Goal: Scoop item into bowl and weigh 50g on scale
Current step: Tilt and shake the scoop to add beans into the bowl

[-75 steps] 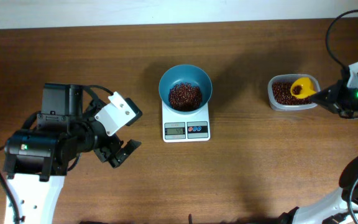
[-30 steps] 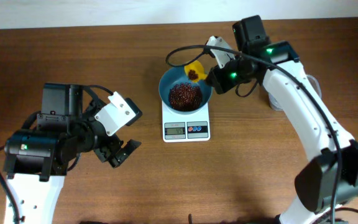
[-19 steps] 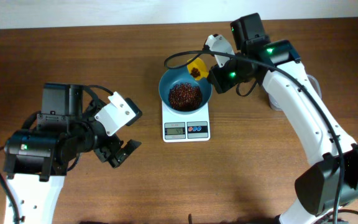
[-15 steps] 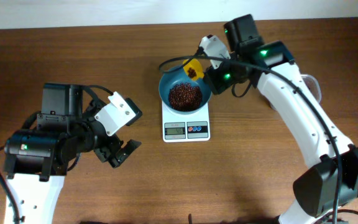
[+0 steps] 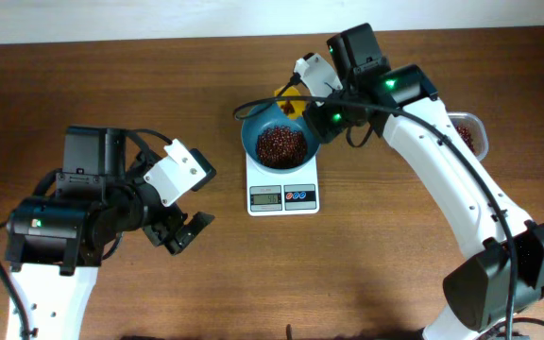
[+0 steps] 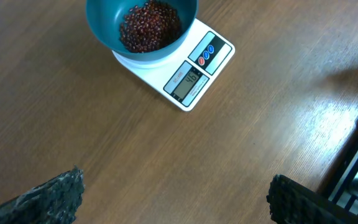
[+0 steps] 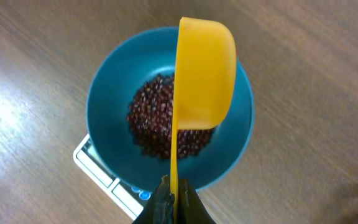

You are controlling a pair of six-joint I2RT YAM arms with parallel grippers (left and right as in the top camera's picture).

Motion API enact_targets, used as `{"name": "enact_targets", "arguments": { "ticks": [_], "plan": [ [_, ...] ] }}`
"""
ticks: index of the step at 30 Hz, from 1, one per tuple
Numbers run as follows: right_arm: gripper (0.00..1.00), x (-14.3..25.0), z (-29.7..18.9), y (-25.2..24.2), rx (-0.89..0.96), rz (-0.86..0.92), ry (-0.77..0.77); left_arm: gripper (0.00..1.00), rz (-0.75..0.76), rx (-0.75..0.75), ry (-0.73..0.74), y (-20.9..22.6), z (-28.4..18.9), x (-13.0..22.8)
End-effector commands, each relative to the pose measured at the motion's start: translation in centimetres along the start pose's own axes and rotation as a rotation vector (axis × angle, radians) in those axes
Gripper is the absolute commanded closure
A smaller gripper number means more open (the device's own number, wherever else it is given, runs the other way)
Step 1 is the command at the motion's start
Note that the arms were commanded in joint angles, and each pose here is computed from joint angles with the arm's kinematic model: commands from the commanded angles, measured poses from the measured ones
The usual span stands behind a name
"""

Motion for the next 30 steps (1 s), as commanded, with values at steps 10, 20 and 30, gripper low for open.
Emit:
{"name": "enact_targets", "arguments": {
  "ticks": [10,20,30],
  "plan": [
    [0.96,-0.6,0.3,0.1,0.053,-0.019,0.001,0.01,-0.009,-0.002,-0.023,0.1,-0.4,-0.5],
    [0.96,-0.9,0.3,0.2,0.044,-0.019,-0.009,0.01,-0.010,-0.002,-0.022,0.1,-0.4,-0.5],
    [0.96,-1.2,0.8,0.5,0.068,-0.037,-0.008,0.01,-0.009,-0.002,-0.023,0.1,-0.4,-0.5]
  ]
}}
Point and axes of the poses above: each gripper's point midway between its finger pads, its own z axis out along the fingers, its own y axis along the line the jaws close on, x = y × z, the point moved 4 cm from there along -z, back along the fingers, and after that the axes turned 5 degrees about z, right-handed, at the moved point
